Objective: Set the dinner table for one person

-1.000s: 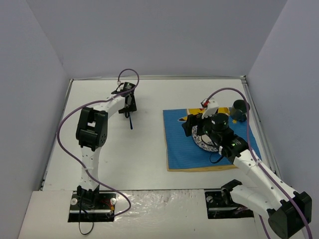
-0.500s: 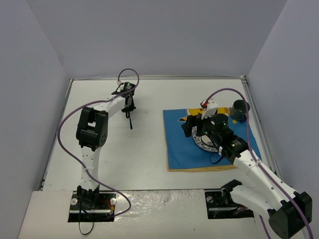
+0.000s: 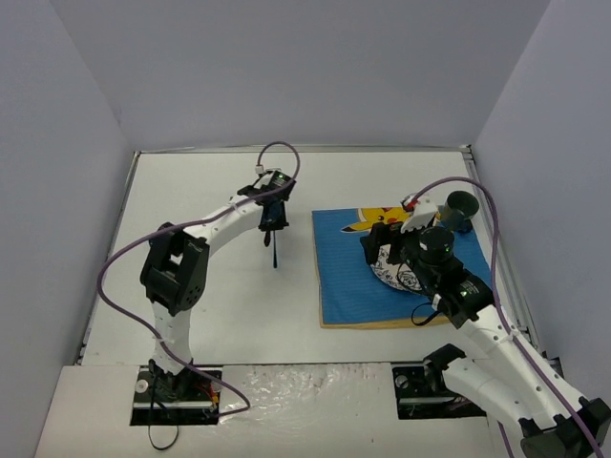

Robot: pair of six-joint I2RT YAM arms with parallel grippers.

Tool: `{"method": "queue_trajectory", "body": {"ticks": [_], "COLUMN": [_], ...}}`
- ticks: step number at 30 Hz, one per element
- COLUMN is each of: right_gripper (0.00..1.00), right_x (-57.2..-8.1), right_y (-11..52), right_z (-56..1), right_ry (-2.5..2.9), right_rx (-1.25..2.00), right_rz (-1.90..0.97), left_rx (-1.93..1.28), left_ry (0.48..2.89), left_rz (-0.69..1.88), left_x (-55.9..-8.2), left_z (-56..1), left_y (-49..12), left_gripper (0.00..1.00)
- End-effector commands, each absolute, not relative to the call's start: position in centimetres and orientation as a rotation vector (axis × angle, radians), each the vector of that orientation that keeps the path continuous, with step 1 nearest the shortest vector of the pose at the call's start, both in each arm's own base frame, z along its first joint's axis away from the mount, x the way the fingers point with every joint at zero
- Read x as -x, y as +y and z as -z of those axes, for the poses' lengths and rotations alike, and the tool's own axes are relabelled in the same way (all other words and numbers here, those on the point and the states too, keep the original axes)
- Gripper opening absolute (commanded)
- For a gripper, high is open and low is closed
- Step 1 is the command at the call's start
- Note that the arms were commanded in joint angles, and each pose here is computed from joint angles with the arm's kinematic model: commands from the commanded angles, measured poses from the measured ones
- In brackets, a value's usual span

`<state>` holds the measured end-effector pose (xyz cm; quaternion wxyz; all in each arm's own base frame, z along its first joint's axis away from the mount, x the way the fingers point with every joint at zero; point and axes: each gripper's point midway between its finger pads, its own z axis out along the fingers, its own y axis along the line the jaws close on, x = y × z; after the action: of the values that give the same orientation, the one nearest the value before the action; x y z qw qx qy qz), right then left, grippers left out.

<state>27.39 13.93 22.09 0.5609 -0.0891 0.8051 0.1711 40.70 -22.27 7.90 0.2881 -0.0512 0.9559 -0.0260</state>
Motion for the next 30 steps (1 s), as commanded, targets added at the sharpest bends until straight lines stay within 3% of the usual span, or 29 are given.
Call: {"method": "queue_trajectory", "body": {"ticks": [1,12,30], "right_gripper": [1.0,1.0,1.0], "right_x": [-27.2,-24.3,-23.7], "right_y": [11.6,9.0,8.9], "right_z": [-26.8,-29.5,-27.9], "right_ry": [1.78,1.724,1.757], "right_rx": [0.08,0.022,0.043], "right_rz": [-0.344,-0.322,-0.314], "left_rx": [0.146,0.172,0.247], "left_ry": [2.448,2.437,2.406], "left_rz": [0.204,0.423,0.353], "left_x": [-36.9,-31.5,-32.9], "left_z": [-14.5,-14.0,-10.0], "left_y": [-28.4,-39.7,-41.7], "left_gripper": [0.0,0.0,0.0]}}
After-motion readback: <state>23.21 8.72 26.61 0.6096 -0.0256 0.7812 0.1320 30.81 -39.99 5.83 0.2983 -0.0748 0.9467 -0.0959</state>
